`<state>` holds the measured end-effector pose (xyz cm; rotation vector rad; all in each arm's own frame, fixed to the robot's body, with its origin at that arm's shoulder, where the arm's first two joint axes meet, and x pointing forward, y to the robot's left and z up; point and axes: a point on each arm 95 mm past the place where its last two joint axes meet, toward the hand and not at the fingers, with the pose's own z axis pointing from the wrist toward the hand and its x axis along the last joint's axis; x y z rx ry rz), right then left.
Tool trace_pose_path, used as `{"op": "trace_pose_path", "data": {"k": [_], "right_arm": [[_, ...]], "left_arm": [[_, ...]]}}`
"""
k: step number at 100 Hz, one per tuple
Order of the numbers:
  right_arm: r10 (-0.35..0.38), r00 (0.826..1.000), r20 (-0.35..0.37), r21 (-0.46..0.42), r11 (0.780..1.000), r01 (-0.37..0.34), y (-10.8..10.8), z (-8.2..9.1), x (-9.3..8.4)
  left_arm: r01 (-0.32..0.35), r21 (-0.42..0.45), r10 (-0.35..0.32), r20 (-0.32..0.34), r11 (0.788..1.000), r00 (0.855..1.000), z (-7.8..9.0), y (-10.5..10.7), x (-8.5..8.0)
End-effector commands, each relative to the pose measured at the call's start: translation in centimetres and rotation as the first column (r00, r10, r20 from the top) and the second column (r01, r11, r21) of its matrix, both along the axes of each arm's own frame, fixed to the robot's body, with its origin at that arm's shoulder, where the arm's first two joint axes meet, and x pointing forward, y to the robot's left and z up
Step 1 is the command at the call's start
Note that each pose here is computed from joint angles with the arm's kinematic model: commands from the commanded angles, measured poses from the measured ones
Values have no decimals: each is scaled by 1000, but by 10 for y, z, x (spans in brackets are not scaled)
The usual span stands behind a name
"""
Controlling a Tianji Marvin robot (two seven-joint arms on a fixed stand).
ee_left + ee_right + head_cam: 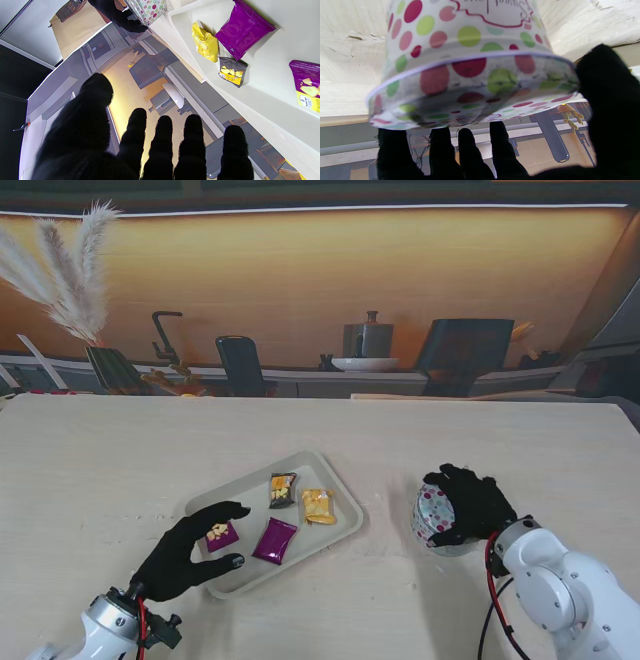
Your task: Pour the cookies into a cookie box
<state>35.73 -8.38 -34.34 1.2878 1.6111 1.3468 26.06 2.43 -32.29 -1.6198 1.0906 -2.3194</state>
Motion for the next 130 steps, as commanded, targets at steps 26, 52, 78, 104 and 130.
{"op": "trace_pose_path", "data": {"k": [26, 52, 78, 104, 130], "right_arm": [[6, 1000, 25, 23, 1000, -7, 2, 5, -7], [-5, 999, 53, 37, 999, 3, -1, 8, -11], [-29, 996, 86, 69, 997, 23, -5, 9, -17], [-43, 991, 128, 99, 995, 30, -7, 14, -24], [-69, 982, 177, 115, 992, 49, -14, 22, -35]], "left_arm": [[5, 1, -5, -1, 1000, 1000, 1, -1, -3], [2, 1, -2, 2, 1000, 1000, 2, 0, -3], [2, -1, -2, 0, 1000, 1000, 2, 0, -3], [1, -1, -1, -1, 1000, 1000, 1, 0, -3], [0, 0, 0, 0, 1000, 1000, 2, 0, -2]]}}
